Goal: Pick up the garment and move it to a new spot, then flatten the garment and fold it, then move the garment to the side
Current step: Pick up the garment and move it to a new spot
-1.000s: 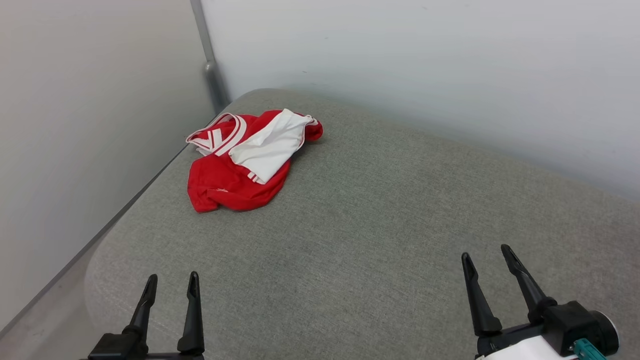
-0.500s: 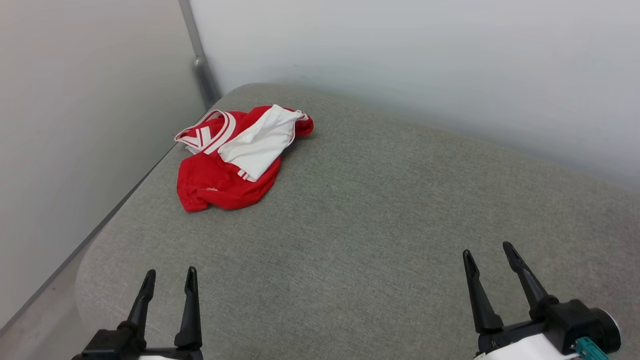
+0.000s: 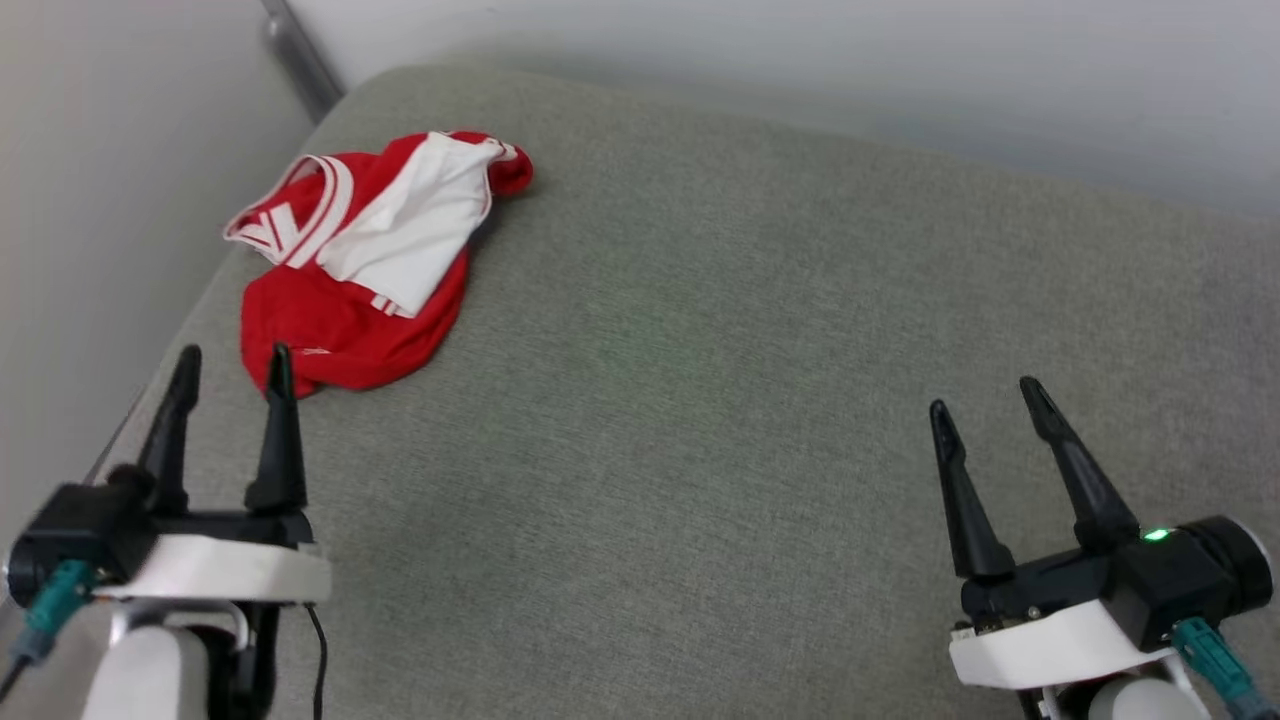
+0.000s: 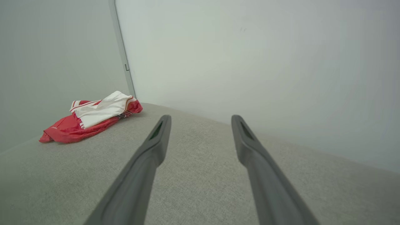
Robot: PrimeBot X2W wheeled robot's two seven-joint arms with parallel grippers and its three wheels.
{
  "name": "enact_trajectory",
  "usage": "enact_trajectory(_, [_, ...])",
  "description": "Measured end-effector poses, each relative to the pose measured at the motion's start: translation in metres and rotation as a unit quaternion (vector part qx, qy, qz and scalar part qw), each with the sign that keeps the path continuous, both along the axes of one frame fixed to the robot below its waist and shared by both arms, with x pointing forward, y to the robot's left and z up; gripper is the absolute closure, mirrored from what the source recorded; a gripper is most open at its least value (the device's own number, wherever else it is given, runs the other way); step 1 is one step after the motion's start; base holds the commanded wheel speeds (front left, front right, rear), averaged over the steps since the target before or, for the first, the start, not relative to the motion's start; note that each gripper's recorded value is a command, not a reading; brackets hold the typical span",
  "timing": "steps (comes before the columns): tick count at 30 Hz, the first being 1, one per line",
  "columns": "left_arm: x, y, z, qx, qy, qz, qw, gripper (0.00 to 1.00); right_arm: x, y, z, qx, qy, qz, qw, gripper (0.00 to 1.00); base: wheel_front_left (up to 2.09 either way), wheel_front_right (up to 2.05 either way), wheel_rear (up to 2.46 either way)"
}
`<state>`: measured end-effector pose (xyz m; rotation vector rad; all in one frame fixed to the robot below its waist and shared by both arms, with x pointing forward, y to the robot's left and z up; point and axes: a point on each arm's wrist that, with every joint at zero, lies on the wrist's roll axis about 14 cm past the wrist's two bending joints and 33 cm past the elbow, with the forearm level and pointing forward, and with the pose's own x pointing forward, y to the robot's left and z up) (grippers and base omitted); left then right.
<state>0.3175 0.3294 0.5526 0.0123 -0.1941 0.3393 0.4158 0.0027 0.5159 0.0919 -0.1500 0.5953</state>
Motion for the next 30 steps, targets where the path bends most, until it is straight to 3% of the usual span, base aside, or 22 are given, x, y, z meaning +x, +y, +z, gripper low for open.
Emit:
enact_trajectory(8, [0.099, 0.041, 0.013, 0.074, 0.060, -0.068, 0.993, 0.00, 0.032, -0.030, -0.028, -0.027, 0.009, -0.045, 0.999, 0.00, 0.00, 0.00, 0.00])
enact_trajectory(12, [0.141, 0.066, -0.011, 0.064, 0.163, -0.076, 0.982, 0.00, 0.042, -0.041, -0.046, -0.043, 0.023, -0.058, 0.997, 0.00, 0.00, 0.00, 0.00])
enact_trajectory(19, [0.174, 0.087, -0.075, -0.052, 0.370, -0.082, 0.924, 0.00, 0.051, -0.060, -0.078, -0.063, 0.059, -0.083, 0.993, 0.00, 0.00, 0.00, 0.00])
enact_trajectory(20, [0.177, 0.081, -0.105, -0.097, 0.437, -0.091, 0.890, 0.00, 0.053, -0.070, -0.088, -0.067, 0.071, -0.097, 0.991, 0.00, 0.00, 0.00, 0.00])
enact_trajectory(21, [0.177, 0.078, -0.114, -0.106, 0.455, -0.096, 0.879, 0.00, 0.053, -0.073, -0.092, -0.069, 0.076, -0.100, 0.990, 0.00, 0.00, 0.00, 0.00])
enact_trajectory(30, [0.182, 0.065, -0.170, -0.088, 0.545, -0.121, 0.825, 0.00, 0.053, -0.087, -0.119, -0.081, 0.103, -0.117, 0.984, 0.00, 0.00, 0.00, 0.00])
